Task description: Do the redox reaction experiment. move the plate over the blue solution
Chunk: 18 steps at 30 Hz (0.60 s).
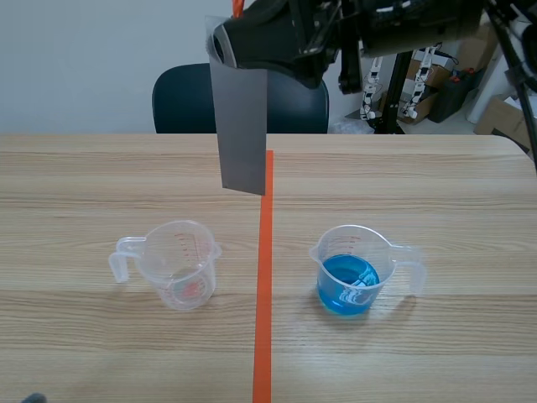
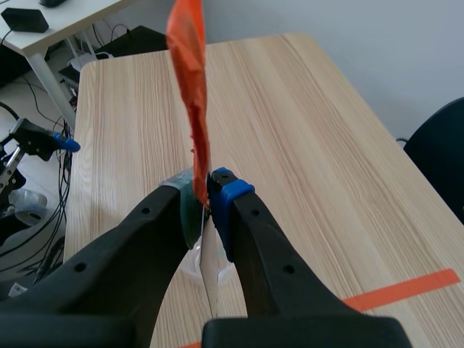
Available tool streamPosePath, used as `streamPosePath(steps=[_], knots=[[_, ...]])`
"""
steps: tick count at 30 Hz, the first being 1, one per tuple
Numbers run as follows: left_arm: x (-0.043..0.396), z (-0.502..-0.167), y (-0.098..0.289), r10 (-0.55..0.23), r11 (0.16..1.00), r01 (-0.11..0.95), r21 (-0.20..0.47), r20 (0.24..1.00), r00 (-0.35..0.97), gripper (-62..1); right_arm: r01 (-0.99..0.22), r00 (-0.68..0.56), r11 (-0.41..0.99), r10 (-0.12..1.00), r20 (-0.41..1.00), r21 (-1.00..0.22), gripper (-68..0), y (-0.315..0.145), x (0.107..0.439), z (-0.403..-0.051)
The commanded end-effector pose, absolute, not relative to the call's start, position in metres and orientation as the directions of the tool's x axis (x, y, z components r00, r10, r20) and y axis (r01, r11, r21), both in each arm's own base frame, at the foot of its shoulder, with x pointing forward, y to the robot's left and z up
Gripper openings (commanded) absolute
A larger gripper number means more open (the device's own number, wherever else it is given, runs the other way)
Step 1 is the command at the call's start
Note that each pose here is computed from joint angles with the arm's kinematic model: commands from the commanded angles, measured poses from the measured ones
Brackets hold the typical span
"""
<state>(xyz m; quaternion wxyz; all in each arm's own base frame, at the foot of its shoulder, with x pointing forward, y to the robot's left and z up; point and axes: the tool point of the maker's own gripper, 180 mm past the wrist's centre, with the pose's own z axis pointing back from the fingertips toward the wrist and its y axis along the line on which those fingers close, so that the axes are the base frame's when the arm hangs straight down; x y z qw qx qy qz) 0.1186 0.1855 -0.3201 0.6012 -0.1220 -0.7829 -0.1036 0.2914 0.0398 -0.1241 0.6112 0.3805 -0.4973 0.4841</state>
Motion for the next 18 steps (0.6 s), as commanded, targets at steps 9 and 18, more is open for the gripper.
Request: streamPosePath(steps=[9,18], knots=[[0.101,-0.311,0.195,0.068,0.945,0.326,0.017,0.967,-0.247,1.4,-0.971,0.056,0.238,0.214,0.975,0.004,-66.9,-0.004,0.282,-0.126],[0.085,-0.279,0.235,0.033,0.942,0.334,0.046,0.973,-0.227,-24.2,-0.953,0.087,0.301,0.234,0.968,0.013,-66.9,-0.04,0.283,-0.133]])
